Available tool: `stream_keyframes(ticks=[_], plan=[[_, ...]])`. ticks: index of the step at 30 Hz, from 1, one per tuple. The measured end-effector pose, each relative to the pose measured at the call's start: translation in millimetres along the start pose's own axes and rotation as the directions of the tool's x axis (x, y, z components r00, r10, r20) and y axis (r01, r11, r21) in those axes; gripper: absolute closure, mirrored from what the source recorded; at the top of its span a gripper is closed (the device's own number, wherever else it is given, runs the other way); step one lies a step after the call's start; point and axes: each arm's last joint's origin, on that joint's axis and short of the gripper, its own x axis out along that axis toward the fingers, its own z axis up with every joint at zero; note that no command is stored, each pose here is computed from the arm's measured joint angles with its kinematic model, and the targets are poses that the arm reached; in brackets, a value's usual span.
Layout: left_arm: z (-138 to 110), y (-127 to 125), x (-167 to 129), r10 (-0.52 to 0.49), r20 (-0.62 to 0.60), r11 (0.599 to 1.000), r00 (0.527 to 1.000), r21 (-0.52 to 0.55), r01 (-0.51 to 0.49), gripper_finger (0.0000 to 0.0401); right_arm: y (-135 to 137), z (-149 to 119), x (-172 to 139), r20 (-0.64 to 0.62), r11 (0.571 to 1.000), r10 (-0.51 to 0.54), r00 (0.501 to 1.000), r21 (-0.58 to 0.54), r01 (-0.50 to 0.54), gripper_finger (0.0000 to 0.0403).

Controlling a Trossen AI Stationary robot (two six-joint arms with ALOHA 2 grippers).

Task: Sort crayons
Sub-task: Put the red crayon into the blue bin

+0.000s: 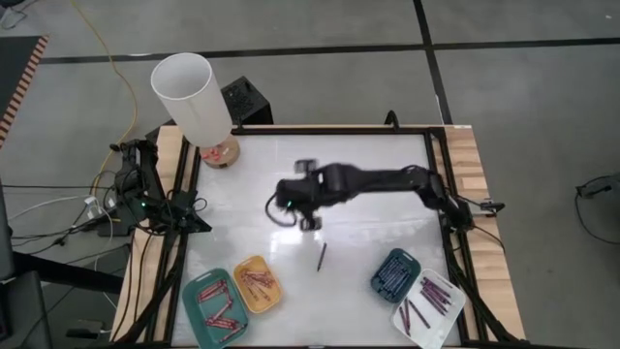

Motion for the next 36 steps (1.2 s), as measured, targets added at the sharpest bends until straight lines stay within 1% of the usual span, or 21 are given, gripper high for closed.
stream_keyframes(ticks=[1,3,5,6,7,9,11,13,15,18,20,24,27,29,33,36], plan=[[0.0,0.0,0.0,0.000,0.000,1.000,1.000,0.000,0.000,0.0401,-7.2,-8.8,-1.6,-0.069,0.999,-0.007,0.998,0.041,0.010,0.0295],[0.0,0.0,0.0,0.000,0.000,1.000,1.000,0.000,0.000,0.0401,-24.1,-25.6,-6.5,-0.194,0.990,-0.040,0.980,0.126,0.065,0.0295],[0.0,0.0,0.0,0.000,0.000,1.000,1.000,0.000,0.000,0.0401,-40.1,-41.2,-8.5,-0.312,0.965,-0.082,0.947,0.211,0.153,0.0295],[0.0,0.0,0.0,-0.001,0.000,1.000,1.000,0.000,0.001,0.0401,-47.0,-46.5,-8.1,-0.351,0.946,-0.103,0.931,0.255,0.200,0.0295],[0.0,0.0,0.0,0.000,0.000,1.000,1.000,0.000,0.000,0.0401,-53.9,-49.1,-4.8,-0.363,0.922,-0.123,0.924,0.303,0.242,0.0295],[0.0,0.0,0.0,0.000,0.000,1.000,1.000,0.000,0.000,0.0401,-64.7,-55.0,-0.8,-0.372,0.895,-0.113,0.921,0.365,0.257,0.0295],[0.0,0.0,0.0,-0.001,0.000,1.000,1.000,0.000,0.001,0.0401,-70.2,-61.1,4.6,-0.395,0.886,-0.110,0.912,0.376,0.269,0.0295],[0.0,0.0,0.0,0.000,0.000,1.000,1.000,0.000,0.000,0.0401,-76.6,-71.3,8.1,-0.440,0.880,-0.105,0.892,0.376,0.290,0.0295],[0.0,0.0,0.0,0.000,0.000,1.000,1.000,0.000,0.000,0.0401,-82.9,-83.7,18.6,-0.497,0.867,-0.083,0.864,0.392,0.309,0.0295],[-0.1,0.0,0.0,-0.002,-0.002,1.000,1.000,0.000,0.002,0.0401,-93.2,-104.4,31.1,-0.550,0.827,-0.026,0.835,0.458,0.327,0.0295],[0.0,0.1,0.0,0.001,0.001,1.000,1.000,0.000,-0.001,0.0401,-98.4,-120.6,33.7,-0.571,0.794,0.001,0.821,0.499,0.346,0.0295],[0.0,0.0,0.0,0.000,0.000,1.000,1.000,0.000,0.000,0.0401,-102.9,-156.0,41.4,-0.579,0.697,0.037,0.814,0.599,0.394,0.0295],[0.0,0.0,0.0,0.001,0.000,1.000,1.000,0.000,-0.001,0.0401,-101.9,-182.8,40.7,-0.535,0.615,0.047,0.844,0.681,0.397,0.0295],[0.0,0.0,0.0,0.000,0.000,1.000,1.000,0.000,0.000,0.0401,-98.9,-200.3,35.6,-0.495,0.549,0.030,0.868,0.734,0.399,0.0295],[0.0,0.0,0.0,0.000,0.000,1.000,1.000,0.000,0.000,0.0401,-84.3,-235.8,29.5,-0.447,0.405,-0.003,0.895,0.817,0.409,0.0295],[0.0,0.0,0.0,0.000,0.000,1.000,1.000,0.000,0.000,0.0401,-69.5,-257.8,25.3,-0.418,0.319,-0.020,0.908,0.858,0.402,0.0295]])
